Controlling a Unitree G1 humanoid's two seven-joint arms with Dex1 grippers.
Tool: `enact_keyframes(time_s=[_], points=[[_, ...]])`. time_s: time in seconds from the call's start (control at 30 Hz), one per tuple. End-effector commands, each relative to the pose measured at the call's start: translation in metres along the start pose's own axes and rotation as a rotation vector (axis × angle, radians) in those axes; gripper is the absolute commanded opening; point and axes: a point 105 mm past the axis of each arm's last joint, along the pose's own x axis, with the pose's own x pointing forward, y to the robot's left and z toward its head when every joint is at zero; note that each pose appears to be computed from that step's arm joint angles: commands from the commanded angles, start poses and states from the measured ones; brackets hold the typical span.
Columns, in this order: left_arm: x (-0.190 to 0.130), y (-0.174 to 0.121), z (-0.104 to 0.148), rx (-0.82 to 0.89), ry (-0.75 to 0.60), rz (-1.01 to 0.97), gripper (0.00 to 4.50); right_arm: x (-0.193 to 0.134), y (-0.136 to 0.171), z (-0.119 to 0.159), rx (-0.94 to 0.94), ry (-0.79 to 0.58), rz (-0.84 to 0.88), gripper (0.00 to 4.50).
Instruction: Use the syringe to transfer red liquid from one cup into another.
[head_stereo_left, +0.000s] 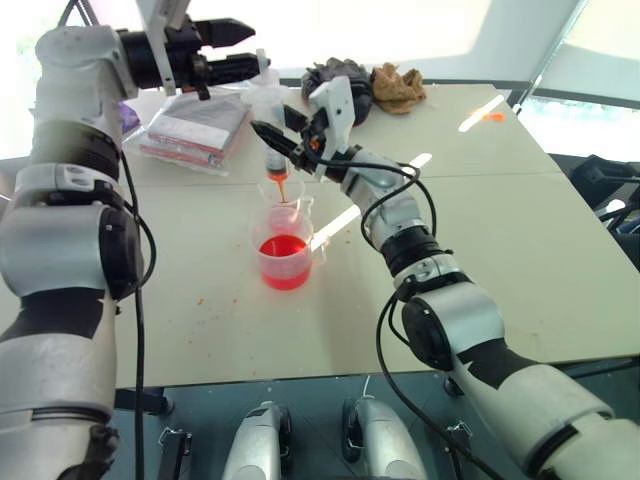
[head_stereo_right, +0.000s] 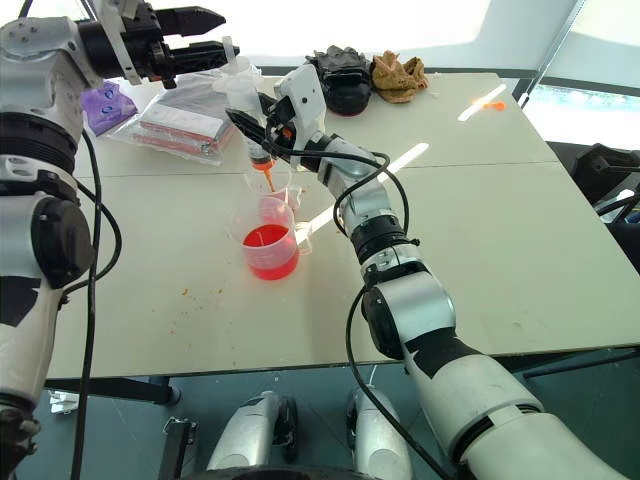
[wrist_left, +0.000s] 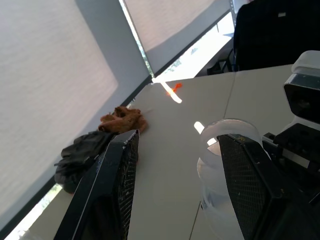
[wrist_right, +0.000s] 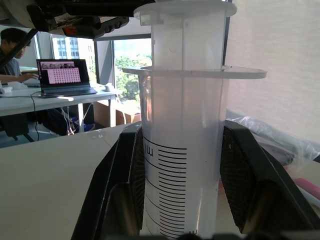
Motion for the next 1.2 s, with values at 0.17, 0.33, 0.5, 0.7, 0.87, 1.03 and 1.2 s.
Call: enact_keyframes(time_s=[0.17, 0.33, 0.5, 0.7, 0.87, 1.03, 1.2], points=[[0.004, -0.012, -0.014, 0.006, 0.052, -0.078, 2.58, 0.011, 0.001, 0.036, -0.054, -0.112, 0.001, 1.56], [0.005, -0.016, -0.022, 0.001, 0.073, -0.093, 2.58, 0.011, 0.000, 0.041, -0.052, -0.127, 0.001, 1.56], [0.004, -0.019, -0.030, -0.013, 0.090, -0.103, 2.58, 0.010, -0.002, 0.047, -0.057, -0.141, 0.000, 1.56], [0.004, -0.024, -0.040, -0.005, 0.109, -0.116, 2.58, 0.010, -0.004, 0.056, -0.058, -0.166, -0.005, 1.56], [-0.014, -0.003, -0.010, -0.125, -0.059, -0.011, 2.58, 0.005, -0.004, 0.067, -0.045, -0.192, 0.009, 1.56], [-0.047, 0.006, -0.012, -0.179, -0.091, 0.069, 2.58, -0.003, -0.005, 0.076, -0.032, -0.211, 0.004, 1.56], [-0.082, 0.004, -0.015, -0.221, -0.125, 0.160, 2.58, -0.009, -0.014, 0.095, -0.019, -0.259, -0.040, 1.56]])
